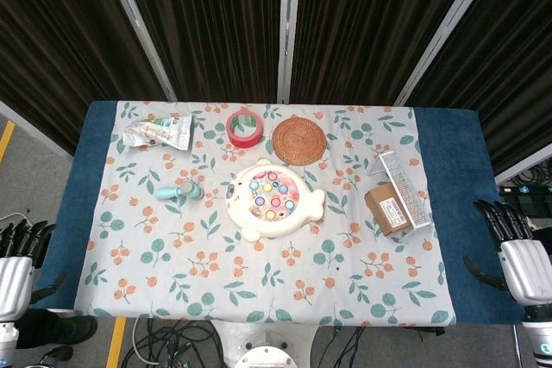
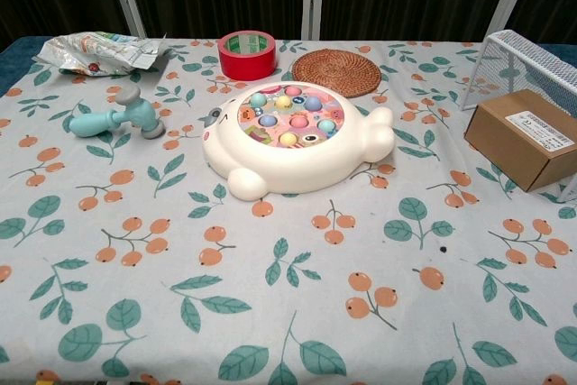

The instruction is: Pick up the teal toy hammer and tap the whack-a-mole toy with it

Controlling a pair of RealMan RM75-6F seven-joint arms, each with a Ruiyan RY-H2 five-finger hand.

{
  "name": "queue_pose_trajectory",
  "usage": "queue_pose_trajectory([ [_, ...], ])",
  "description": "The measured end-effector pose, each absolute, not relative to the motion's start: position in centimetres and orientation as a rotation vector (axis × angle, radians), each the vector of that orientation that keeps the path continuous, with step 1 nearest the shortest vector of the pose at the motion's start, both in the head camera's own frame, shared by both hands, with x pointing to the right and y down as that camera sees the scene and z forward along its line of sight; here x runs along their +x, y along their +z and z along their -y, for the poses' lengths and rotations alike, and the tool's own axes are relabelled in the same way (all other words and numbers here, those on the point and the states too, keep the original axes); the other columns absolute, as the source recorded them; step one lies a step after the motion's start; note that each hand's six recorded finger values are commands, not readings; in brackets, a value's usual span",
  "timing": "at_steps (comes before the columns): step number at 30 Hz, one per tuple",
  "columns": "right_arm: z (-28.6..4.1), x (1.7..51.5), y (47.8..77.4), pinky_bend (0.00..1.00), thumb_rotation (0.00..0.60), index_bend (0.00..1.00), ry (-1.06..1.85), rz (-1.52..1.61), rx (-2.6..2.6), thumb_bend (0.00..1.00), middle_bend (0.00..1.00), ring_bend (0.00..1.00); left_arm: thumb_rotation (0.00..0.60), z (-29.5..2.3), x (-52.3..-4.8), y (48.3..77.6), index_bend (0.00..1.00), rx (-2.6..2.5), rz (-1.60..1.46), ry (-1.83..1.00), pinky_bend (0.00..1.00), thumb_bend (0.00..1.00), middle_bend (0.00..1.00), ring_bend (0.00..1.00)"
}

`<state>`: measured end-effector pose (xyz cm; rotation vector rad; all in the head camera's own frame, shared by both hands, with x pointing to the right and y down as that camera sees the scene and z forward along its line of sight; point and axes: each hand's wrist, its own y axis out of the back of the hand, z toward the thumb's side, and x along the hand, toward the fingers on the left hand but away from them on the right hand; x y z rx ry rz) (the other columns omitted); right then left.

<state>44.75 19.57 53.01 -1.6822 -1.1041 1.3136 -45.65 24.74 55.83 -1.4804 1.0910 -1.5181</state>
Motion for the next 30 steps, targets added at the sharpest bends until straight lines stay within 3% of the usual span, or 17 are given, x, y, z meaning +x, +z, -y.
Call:
queue_pose_trajectory([
  [8,-19.8,44.8,52.8,0.00,0.600,0.01,1.312,1.111,-1.675,0.18,0.08,0.00,0.600,-24.6,-45.2,56.3,0.16,-1.498,-1.078,-1.507,0.00,0.16,0.14,0.02],
  [14,-20.0,45.0,52.3,0.00,0.600,0.01,1.296,1.121,-1.664,0.18,0.08,0.00,0.600,-22.8,-43.6,56.2,0.17,-1.524,-1.039,-1.434,0.00,0.16,0.14,0.02],
  [23,-20.3,45.1,52.1,0.00,0.600,0.01,1.275,1.115,-1.665,0.18,0.08,0.00,0.600,-16.4,-39.2,58.2,0.18,-1.695,-0.961,-1.285,0.01,0.16,0.14,0.03],
  [30,-20.3,45.5,52.2,0.00,0.600,0.01,1.289,1.123,-1.658,0.18,0.08,0.00,0.600,-11.5,-35.3,62.6,0.23,-1.906,-0.915,-1.313,0.05,0.16,0.18,0.07],
])
